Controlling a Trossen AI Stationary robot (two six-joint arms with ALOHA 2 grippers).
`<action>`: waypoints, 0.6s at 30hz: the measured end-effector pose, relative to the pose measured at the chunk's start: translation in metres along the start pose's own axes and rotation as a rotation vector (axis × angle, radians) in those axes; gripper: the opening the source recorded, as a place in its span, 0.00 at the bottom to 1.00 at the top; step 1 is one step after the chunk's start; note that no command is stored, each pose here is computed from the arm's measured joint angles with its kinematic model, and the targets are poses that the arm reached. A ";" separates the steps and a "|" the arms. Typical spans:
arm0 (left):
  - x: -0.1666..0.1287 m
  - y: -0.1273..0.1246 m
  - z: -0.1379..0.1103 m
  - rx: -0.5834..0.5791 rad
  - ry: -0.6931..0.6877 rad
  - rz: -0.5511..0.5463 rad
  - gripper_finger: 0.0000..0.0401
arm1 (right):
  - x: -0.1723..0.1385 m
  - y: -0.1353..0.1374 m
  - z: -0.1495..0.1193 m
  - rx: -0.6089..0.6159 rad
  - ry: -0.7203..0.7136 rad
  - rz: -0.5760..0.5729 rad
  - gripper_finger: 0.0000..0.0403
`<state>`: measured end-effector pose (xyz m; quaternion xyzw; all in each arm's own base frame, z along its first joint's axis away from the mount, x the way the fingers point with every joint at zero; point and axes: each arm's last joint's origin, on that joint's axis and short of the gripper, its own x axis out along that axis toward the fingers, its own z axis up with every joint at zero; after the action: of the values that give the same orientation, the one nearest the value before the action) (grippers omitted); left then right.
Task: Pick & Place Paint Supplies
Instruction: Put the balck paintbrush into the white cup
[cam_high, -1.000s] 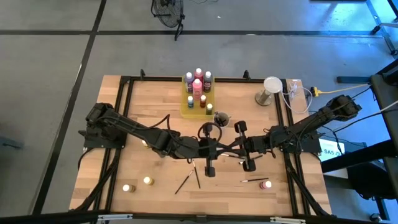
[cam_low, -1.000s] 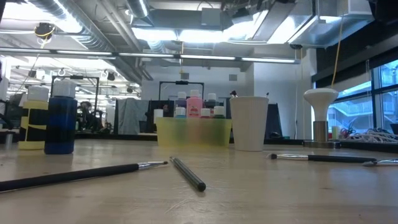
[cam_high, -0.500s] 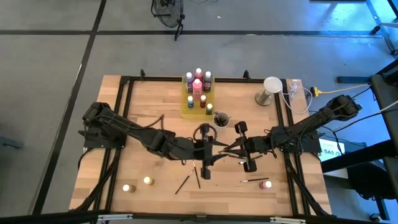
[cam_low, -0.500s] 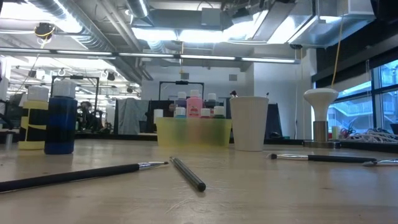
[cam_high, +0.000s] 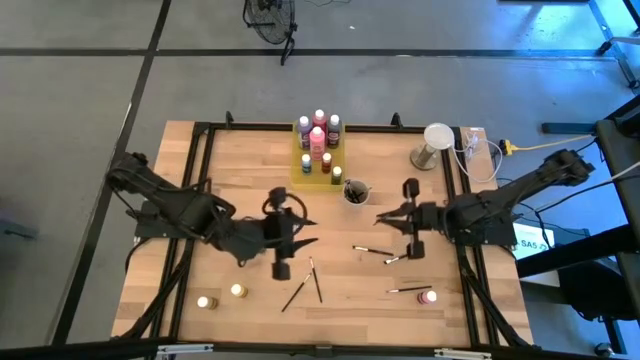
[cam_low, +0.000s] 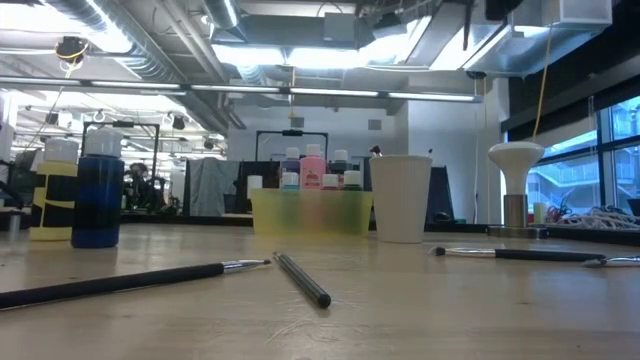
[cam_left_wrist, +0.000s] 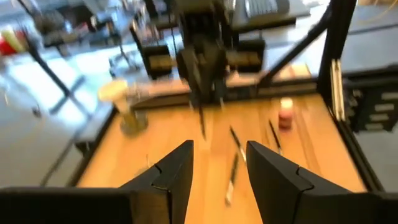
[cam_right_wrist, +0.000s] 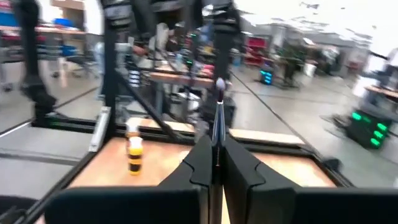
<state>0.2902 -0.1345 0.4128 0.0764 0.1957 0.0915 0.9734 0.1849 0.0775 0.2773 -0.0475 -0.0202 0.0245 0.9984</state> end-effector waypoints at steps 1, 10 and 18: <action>-0.003 -0.001 -0.004 -0.009 0.029 0.000 0.36 | -0.004 -0.002 0.002 0.009 0.004 -0.021 0.04; -0.012 -0.019 -0.026 -0.005 0.133 0.139 0.36 | 0.000 -0.017 0.001 0.090 0.005 -0.281 0.04; -0.015 -0.030 -0.037 -0.001 0.122 0.204 0.36 | 0.028 -0.030 -0.025 0.117 0.076 -0.398 0.04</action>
<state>0.2666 -0.1622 0.3793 0.0899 0.2459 0.1946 0.9453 0.2154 0.0472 0.2567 0.0148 0.0100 -0.1740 0.9846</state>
